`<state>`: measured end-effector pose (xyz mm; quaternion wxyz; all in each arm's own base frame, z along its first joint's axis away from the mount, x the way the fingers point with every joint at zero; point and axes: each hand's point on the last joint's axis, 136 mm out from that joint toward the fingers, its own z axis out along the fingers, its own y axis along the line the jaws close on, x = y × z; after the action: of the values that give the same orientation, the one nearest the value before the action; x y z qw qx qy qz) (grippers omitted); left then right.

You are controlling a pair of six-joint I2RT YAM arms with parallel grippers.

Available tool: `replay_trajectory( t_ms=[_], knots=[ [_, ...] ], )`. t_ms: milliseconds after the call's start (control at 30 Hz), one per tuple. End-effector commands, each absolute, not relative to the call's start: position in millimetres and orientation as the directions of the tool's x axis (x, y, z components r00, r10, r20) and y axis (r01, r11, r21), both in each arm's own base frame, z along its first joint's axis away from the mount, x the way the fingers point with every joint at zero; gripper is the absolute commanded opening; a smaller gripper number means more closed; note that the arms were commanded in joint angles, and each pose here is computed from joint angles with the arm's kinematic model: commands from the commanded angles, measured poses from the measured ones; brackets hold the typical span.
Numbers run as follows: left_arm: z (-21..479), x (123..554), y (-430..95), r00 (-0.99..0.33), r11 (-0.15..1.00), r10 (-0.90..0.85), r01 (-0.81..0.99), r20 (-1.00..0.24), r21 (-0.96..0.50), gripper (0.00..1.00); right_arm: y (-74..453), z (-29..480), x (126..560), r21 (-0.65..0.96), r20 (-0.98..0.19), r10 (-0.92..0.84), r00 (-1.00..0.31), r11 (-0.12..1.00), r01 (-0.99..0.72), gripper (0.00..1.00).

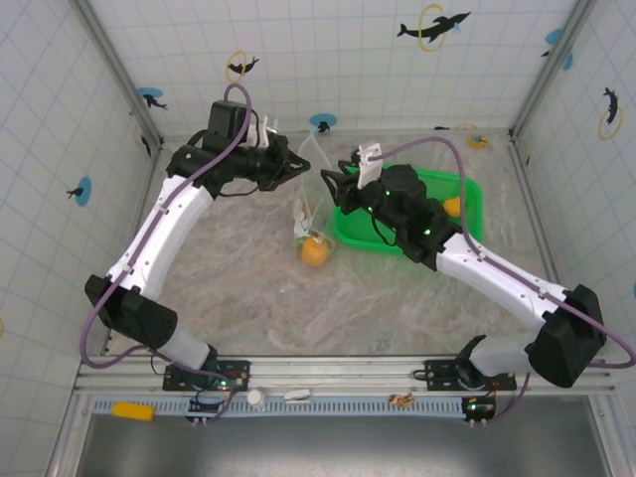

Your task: Place the food in the zip-top bag and seal the zipper

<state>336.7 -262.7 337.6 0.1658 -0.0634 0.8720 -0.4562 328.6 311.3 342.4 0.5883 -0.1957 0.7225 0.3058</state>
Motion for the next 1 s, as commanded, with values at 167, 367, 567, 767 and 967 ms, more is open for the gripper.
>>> replay_trajectory(
  t_ms=[167,367,567,767,967],
  knots=[
    [329,330,-251,-0.921,0.670,-0.240,0.073,-0.308,-0.739,0.00,204,263,358,0.331,-0.774,0.156,-0.614,0.926,-0.181,0.42],
    [320,321,-249,-0.924,0.688,-0.224,0.076,-0.310,-0.722,0.00,122,169,345,0.173,-0.589,0.153,-0.794,0.983,0.062,0.43],
    [315,310,-246,-0.928,0.686,-0.211,0.083,-0.308,-0.723,0.00,105,115,353,0.102,-0.474,0.115,-0.873,0.992,0.075,0.54],
    [321,302,-249,-0.931,0.654,-0.205,0.099,-0.302,-0.750,0.00,92,79,364,-0.147,-0.318,-0.109,-0.942,0.987,-0.065,0.58],
    [322,293,-249,-0.935,0.631,-0.198,0.108,-0.294,-0.768,0.00,74,64,371,-0.314,-0.230,-0.233,-0.945,0.937,-0.155,0.61]
  ],
)
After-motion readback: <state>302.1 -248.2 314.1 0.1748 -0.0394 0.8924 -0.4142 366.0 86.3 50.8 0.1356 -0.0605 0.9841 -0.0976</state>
